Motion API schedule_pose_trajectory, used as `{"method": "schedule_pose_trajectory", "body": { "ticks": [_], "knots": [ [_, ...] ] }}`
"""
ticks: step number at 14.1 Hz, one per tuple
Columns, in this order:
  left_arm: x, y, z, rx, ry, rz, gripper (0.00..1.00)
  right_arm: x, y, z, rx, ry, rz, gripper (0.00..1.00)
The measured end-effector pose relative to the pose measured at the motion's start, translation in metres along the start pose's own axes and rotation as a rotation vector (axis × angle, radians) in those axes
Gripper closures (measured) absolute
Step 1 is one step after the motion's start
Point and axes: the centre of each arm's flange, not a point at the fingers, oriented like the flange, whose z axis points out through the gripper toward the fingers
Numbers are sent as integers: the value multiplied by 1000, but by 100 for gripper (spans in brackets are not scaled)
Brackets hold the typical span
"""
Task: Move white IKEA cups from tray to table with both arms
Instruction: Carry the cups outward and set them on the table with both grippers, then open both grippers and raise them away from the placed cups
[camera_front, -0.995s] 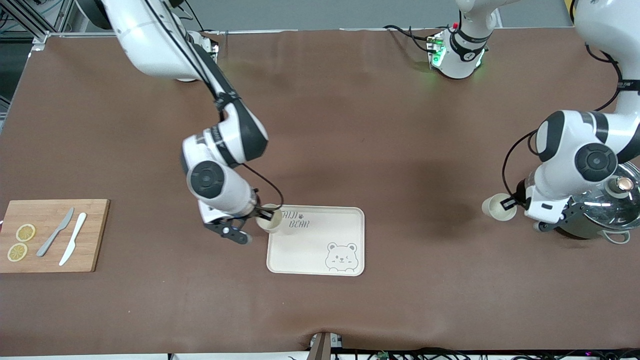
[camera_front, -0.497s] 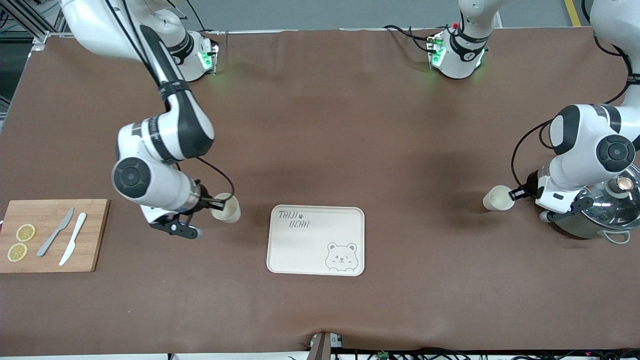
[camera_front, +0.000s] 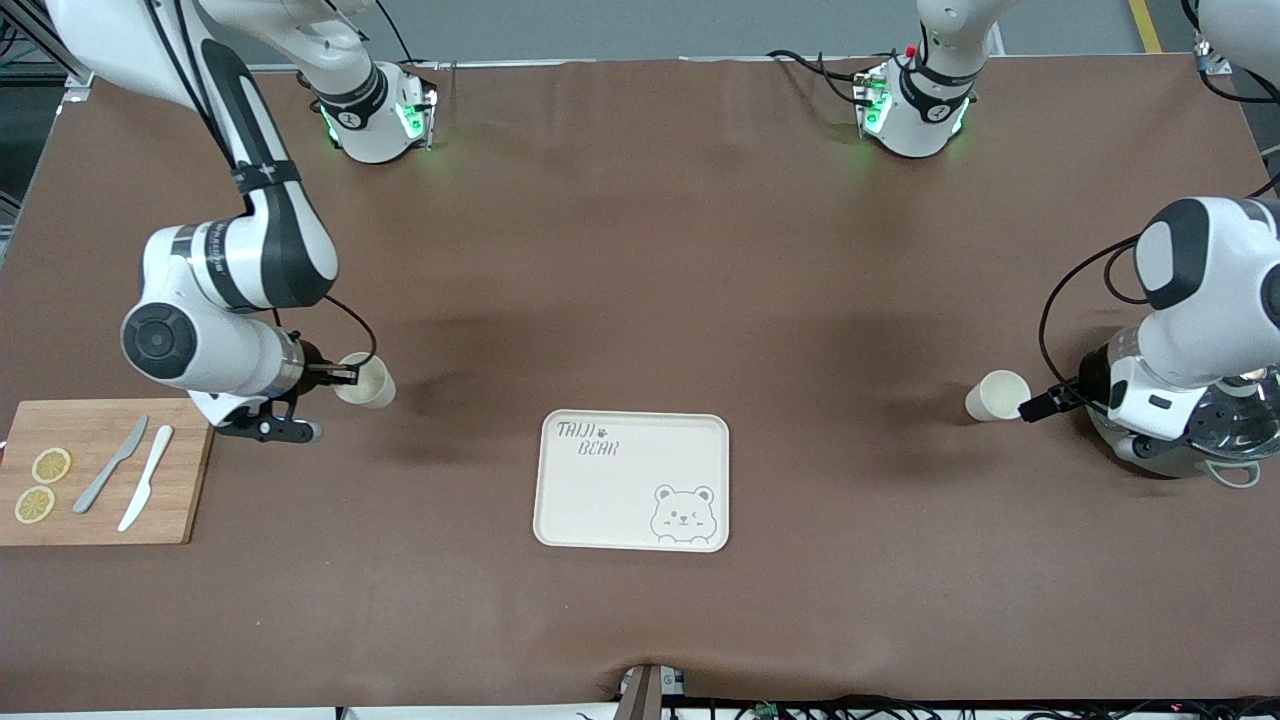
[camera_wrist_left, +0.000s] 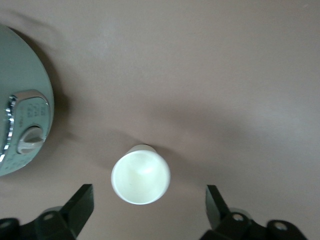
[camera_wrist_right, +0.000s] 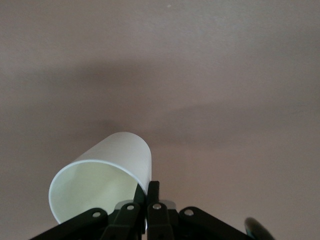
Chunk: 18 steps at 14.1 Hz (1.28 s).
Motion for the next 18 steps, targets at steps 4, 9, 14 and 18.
{"method": "schedule_pose_trajectory", "body": {
  "ticks": [4,9,14,18],
  "knots": [
    [3,11,-34,5,-8,12,0,-8,64,44,21,62,-80,98],
    [5,24,-95,5,4,25,0,-19,128,77,34,71,-139,98],
    [-10,34,-139,21,30,57,0,-28,150,92,41,63,-125,98],
    [-31,46,-191,36,103,100,0,-30,153,95,43,57,-118,83]
  ]
}}
